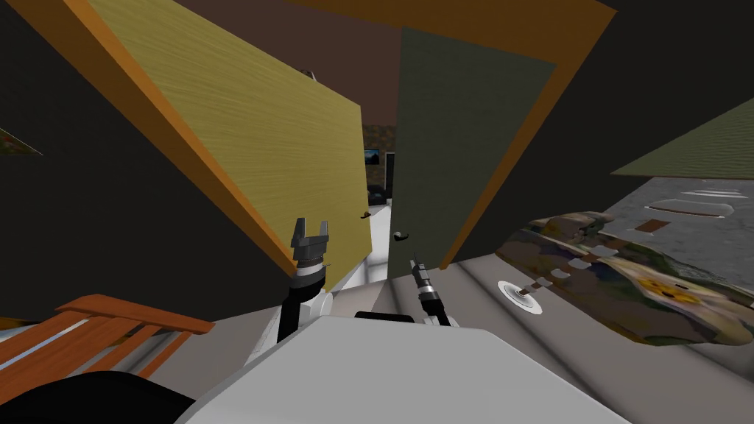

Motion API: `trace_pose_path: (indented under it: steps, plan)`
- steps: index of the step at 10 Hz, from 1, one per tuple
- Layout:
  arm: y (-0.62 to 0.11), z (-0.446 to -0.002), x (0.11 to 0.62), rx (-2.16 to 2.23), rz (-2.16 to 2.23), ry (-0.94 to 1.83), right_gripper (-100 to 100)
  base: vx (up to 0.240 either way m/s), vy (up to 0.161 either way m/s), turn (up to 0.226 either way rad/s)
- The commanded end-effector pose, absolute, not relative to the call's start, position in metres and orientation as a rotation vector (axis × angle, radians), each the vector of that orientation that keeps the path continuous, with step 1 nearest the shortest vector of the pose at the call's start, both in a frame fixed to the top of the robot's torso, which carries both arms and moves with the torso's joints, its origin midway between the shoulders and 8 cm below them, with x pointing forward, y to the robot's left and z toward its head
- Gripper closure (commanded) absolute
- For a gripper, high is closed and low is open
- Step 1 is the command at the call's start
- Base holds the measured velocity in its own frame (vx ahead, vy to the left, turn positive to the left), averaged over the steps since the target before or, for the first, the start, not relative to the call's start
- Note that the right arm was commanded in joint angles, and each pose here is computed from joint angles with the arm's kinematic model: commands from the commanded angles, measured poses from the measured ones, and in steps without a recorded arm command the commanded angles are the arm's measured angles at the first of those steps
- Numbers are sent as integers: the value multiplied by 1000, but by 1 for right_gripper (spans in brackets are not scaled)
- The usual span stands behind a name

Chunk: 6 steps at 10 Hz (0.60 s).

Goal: Push the door open

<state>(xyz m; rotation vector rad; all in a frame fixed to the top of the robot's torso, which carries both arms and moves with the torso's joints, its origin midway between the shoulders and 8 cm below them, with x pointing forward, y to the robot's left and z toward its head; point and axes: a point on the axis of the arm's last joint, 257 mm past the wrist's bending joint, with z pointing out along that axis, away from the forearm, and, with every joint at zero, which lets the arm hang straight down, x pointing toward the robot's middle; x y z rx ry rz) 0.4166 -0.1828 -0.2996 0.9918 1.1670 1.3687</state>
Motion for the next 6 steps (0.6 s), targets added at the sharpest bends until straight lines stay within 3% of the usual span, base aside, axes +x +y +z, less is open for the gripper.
trace_pose_path:
  steps: [1,6]
  plan:
    - [-182,-308,418,1002,1365,1182,-100,54,-49,18]
    - [-169,-350,411,1057,1357,1261,-100,75,-63,54]
